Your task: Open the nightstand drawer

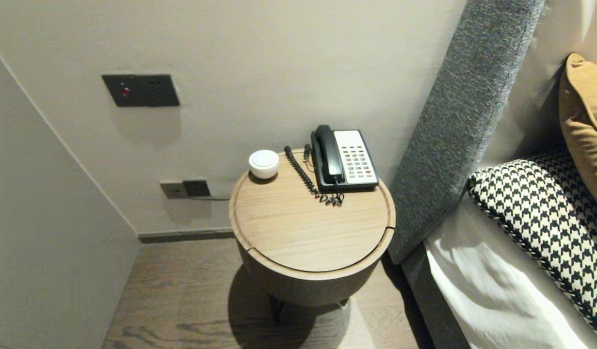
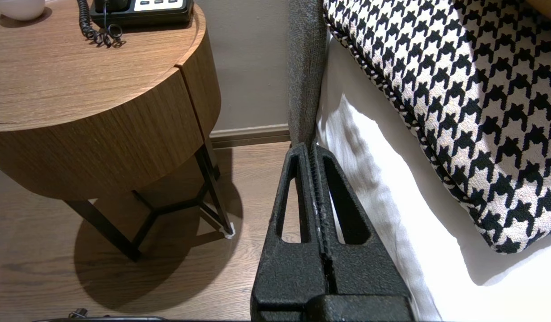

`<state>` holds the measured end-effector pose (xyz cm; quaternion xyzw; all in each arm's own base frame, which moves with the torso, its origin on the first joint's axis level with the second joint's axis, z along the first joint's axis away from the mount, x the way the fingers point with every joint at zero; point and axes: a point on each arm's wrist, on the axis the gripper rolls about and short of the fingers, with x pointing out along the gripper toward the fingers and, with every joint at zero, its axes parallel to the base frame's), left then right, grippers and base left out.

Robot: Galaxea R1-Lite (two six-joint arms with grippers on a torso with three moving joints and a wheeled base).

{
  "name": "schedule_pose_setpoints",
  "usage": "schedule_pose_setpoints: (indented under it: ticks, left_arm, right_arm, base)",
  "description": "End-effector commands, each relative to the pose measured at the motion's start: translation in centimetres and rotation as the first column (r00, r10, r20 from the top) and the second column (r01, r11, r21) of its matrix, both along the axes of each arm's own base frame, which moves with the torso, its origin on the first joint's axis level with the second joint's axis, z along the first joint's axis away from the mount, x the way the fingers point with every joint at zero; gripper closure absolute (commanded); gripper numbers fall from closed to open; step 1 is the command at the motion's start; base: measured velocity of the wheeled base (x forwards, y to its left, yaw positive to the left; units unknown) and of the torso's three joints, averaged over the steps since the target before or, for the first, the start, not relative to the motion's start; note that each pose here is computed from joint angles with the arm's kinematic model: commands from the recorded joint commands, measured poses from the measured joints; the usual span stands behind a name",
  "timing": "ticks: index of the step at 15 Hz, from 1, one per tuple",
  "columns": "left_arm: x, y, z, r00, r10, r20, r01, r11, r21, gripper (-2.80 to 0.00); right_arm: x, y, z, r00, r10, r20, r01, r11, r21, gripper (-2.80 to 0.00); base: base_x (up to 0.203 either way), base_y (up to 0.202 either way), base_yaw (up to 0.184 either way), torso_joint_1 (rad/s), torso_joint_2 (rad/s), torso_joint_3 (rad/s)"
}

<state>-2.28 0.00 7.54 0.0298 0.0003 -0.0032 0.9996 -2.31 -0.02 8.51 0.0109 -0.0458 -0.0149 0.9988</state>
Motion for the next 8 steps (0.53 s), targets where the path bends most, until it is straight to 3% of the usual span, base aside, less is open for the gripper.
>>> schedule_pose_setpoints:
  ticks: [1, 8]
  left_arm:
    - [0.00, 0.01, -0.01, 1.000, 0.005, -0.001, -0.005, 1.000, -0.007, 0.00]
    - [-0.21, 0.01, 0.65, 1.000, 0.004, 0.012, -0.004, 1.000, 0.000, 0.00]
  right_arm:
    - [0.33, 0.00, -1.10, 0.999, 0.000, -0.042, 0.000, 1.000, 0.000, 0.00]
    - [0.33, 0.00, -1.10, 0.999, 0.000, -0.042, 0.000, 1.000, 0.000, 0.00]
  base:
    - [0.000, 0.000, 0.000, 0.000, 0.00, 0.000]
    - [0.000, 0.000, 0.000, 0.000, 0.00, 0.000]
